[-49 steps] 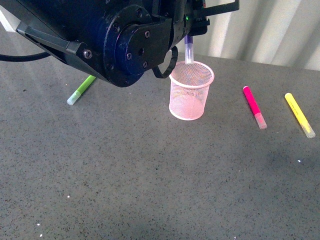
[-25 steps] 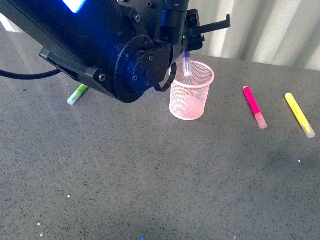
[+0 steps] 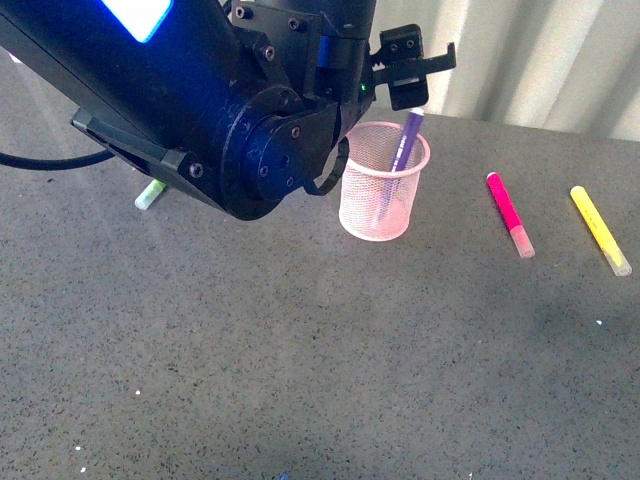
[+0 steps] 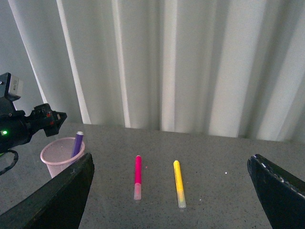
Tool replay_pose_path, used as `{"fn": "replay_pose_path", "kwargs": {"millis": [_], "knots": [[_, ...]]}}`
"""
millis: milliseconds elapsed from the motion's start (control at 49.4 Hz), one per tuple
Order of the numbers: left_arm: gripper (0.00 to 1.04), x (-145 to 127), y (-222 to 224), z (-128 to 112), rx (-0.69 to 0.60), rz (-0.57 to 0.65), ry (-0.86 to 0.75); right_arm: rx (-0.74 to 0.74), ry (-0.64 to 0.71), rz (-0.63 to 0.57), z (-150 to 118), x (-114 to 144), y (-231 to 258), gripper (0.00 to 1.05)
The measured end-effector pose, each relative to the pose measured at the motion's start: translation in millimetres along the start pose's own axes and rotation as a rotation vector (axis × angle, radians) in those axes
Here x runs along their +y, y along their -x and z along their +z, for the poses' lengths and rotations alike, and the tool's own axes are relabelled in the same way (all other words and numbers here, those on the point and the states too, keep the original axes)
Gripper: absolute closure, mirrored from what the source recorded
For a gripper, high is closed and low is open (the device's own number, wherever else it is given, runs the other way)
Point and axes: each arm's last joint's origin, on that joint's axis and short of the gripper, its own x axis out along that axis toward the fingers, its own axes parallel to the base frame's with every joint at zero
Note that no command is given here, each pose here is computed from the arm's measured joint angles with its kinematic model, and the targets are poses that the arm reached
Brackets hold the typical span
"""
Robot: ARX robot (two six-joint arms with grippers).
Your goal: Insert purple and pink pens into pink cup
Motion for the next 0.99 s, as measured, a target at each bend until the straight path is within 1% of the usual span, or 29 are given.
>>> {"fn": "replay_pose_path", "kwargs": {"millis": [61, 101, 162, 182, 202, 283, 364, 466, 526, 567, 607, 729, 870, 891, 951, 992], "knots": [[0.26, 2.4, 1.9, 3.1, -0.002, 0.003, 0.001, 0.0, 0.0, 0.0, 0.0, 0.0, 0.0, 0.07], [0.19, 3.8, 3.3, 5.8, -0.004, 0.006, 0.002, 0.0, 0.0, 0.0, 0.0, 0.0, 0.0, 0.07], [0.08, 4.0, 6.8, 12.1, -0.002, 0.004, 0.002, 0.0, 0.0, 0.0, 0.0, 0.0, 0.0, 0.07], [0.06, 4.6, 8.5, 14.3, -0.001, 0.003, -0.001, 0.0, 0.0, 0.0, 0.0, 0.0, 0.0, 0.07], [0.05, 4.6, 9.6, 15.9, -0.003, 0.004, -0.003, 0.0, 0.0, 0.0, 0.0, 0.0, 0.0, 0.07], [0.08, 5.9, 18.5, 27.7, 0.009, -0.009, 0.001, 0.0, 0.0, 0.0, 0.0, 0.0, 0.0, 0.07], [0.07, 7.4, 38.3, 50.0, 0.037, -0.073, 0.006, 0.0, 0.0, 0.0, 0.0, 0.0, 0.0, 0.07], [0.07, 16.6, 74.1, 80.1, 0.05, -0.147, 0.005, 0.0, 0.0, 0.0, 0.0, 0.0, 0.0, 0.07], [0.07, 29.2, 101.9, 99.8, 0.055, -0.188, 0.006, 0.0, 0.0, 0.0, 0.0, 0.0, 0.0, 0.07], [0.07, 45.3, 126.8, 114.6, 0.05, -0.207, 0.011, 0.0, 0.0, 0.0, 0.0, 0.0, 0.0, 0.07], [0.07, 58.7, 144.5, 123.5, 0.047, -0.212, 0.017, 0.0, 0.0, 0.0, 0.0, 0.0, 0.0, 0.07], [0.07, 93.2, 183.3, 137.6, 0.012, -0.216, 0.053, 0.0, 0.0, 0.0, 0.0, 0.0, 0.0, 0.07], [0.07, 130.5, 217.6, 140.2, -0.015, -0.167, 0.091, 0.0, 0.0, 0.0, 0.0, 0.0, 0.0, 0.07], [0.08, 135.4, 221.8, 138.5, -0.026, -0.138, 0.089, 0.0, 0.0, 0.0, 0.0, 0.0, 0.0, 0.07], [0.22, 145.0, 239.2, 126.6, -0.181, 0.087, -0.056, 0.0, 0.0, 0.0, 0.0, 0.0, 0.0, 0.07], [0.31, 147.8, 251.3, 116.3, -0.217, 0.183, -0.133, 0.0, 0.0, 0.0, 0.0, 0.0, 0.0, 0.07]]}}
